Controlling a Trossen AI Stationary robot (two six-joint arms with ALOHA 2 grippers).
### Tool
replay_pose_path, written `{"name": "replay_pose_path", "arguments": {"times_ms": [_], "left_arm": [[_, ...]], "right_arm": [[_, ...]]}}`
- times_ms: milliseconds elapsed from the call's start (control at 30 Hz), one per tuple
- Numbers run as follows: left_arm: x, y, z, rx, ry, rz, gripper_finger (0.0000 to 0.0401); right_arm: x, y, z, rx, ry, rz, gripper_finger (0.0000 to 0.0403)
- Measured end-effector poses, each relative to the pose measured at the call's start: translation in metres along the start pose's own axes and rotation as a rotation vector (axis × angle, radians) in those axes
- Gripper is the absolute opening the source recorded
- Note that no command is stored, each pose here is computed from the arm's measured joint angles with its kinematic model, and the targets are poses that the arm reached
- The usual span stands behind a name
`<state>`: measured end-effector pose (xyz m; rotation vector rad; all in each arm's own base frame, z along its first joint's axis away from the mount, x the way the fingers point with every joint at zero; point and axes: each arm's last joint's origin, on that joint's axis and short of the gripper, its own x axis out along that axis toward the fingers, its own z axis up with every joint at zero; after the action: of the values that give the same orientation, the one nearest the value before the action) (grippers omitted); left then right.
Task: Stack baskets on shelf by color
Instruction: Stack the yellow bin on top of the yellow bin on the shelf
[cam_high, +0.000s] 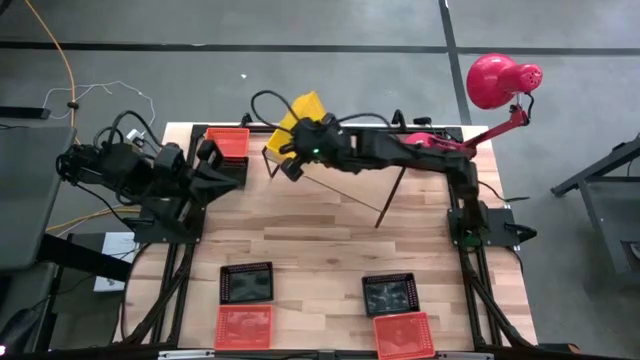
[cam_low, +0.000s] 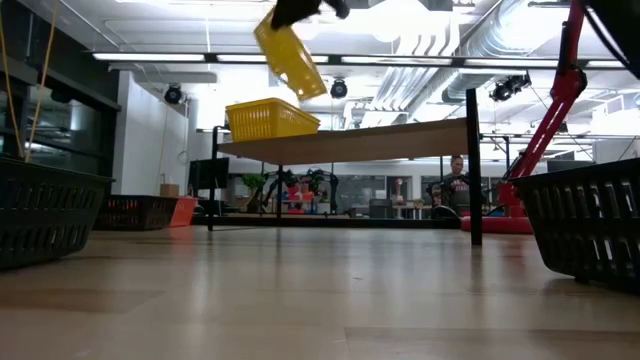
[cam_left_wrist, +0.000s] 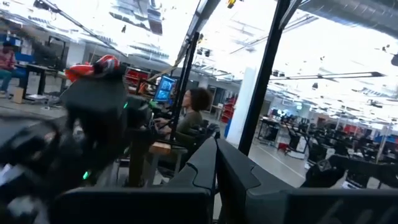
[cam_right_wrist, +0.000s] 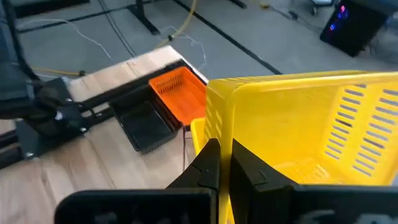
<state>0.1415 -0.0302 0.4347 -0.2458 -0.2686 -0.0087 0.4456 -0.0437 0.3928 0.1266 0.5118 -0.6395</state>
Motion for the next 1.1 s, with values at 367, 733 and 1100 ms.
{"name": "replay_pose_path", "arguments": {"times_ms": [367,733,1100], "left_arm": [[0.004,0.000,-0.004,0.005,0.012,0.025,0.0000],[0.004,0.000,-0.004,0.005,0.011,0.026,0.0000],[0.004,0.000,-0.003,0.032,0.011,0.025,0.0000]], "right_arm": [[0.041,0.013,-0.024,-0.012,0.029,-0.142,0.0000],[0.048,0.010,-0.024,0.002,0.032,-0.132,0.0000],[0.049,0.008,-0.023,0.015,0.017,-0.132,0.0059]]}}
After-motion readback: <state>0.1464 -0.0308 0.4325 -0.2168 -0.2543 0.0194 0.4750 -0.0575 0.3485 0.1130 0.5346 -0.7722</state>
